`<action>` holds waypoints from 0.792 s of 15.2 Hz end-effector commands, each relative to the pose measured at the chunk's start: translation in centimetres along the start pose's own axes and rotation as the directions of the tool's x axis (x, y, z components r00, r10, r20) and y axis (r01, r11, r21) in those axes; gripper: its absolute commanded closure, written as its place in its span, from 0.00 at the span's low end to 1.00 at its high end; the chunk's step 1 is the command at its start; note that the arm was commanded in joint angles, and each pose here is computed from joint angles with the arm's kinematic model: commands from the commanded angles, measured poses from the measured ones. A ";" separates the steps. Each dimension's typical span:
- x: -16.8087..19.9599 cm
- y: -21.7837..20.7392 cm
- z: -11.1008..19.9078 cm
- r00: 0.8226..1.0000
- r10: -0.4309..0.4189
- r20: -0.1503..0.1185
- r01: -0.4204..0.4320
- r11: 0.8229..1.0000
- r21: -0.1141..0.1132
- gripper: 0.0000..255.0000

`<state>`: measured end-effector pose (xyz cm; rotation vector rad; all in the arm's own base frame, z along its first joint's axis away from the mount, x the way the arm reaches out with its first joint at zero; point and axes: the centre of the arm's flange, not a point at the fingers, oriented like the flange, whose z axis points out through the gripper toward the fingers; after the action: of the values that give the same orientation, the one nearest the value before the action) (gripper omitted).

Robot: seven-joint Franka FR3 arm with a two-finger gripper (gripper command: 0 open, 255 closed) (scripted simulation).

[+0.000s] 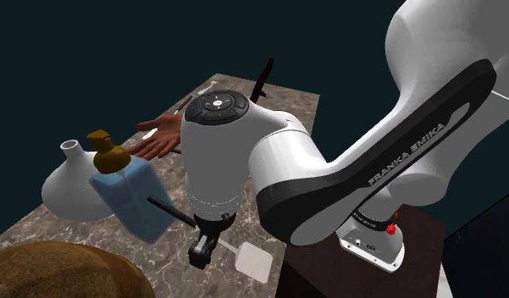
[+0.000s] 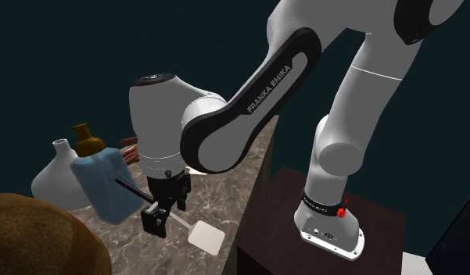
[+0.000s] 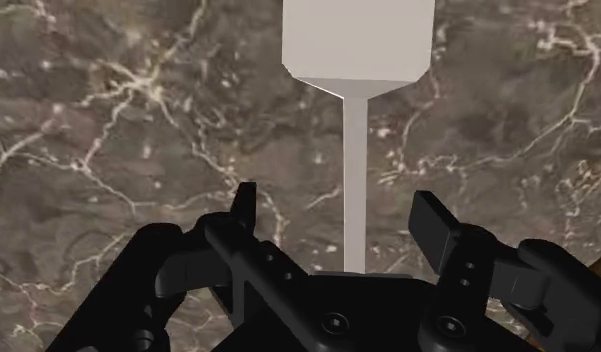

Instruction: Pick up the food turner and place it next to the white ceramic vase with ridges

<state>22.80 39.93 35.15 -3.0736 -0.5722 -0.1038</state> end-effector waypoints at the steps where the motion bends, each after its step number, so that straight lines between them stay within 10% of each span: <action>1: 0.0 0.0 0.0 1.000 0.000 0.001 0.000 1.000 -0.001 0.00; 12: 0.0 0.1 -4.9 1.000 0.000 0.001 0.000 1.000 -0.001 0.00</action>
<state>22.53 39.78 40.00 -3.0743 -0.5725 -0.1024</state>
